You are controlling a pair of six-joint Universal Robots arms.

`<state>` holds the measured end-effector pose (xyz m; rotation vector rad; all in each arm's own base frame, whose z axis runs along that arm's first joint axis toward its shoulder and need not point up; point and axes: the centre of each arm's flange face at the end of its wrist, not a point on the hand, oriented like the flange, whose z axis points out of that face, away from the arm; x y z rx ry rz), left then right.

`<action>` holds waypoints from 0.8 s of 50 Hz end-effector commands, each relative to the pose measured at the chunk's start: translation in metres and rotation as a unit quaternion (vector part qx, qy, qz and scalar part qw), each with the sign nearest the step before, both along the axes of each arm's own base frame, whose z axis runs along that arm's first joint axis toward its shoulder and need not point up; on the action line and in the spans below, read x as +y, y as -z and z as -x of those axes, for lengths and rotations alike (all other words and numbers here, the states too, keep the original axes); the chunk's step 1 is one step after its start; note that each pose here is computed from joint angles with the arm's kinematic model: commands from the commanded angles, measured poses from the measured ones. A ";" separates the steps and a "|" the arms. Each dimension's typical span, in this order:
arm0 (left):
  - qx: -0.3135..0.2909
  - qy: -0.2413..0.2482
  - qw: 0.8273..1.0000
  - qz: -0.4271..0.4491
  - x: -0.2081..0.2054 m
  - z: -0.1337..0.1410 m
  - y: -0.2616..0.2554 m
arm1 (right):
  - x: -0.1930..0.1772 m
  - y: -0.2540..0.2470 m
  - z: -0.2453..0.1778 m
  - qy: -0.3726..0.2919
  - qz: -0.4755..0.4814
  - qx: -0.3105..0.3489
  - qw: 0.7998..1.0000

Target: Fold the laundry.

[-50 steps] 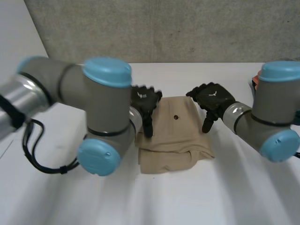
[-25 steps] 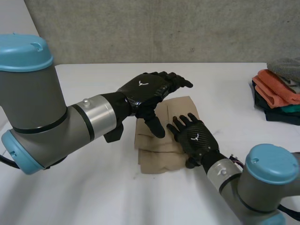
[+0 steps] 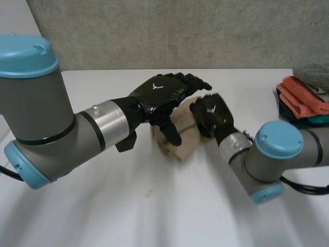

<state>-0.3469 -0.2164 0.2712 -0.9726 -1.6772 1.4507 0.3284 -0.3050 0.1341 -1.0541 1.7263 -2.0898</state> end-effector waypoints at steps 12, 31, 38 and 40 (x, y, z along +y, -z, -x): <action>0.093 -0.004 0.994 0.050 -0.006 0.003 -0.070 | -0.108 -0.186 0.061 0.078 0.212 -0.154 0.962; 0.103 0.040 0.992 0.054 0.021 0.022 -0.073 | -0.220 -0.169 0.290 0.170 0.201 -0.162 0.951; 0.095 0.043 0.994 0.045 0.024 0.024 -0.065 | -0.234 -0.070 0.355 0.164 0.105 -0.134 0.972; 0.093 0.044 0.994 0.043 0.025 0.024 -0.063 | -0.232 -0.055 0.367 0.164 0.093 -0.130 0.973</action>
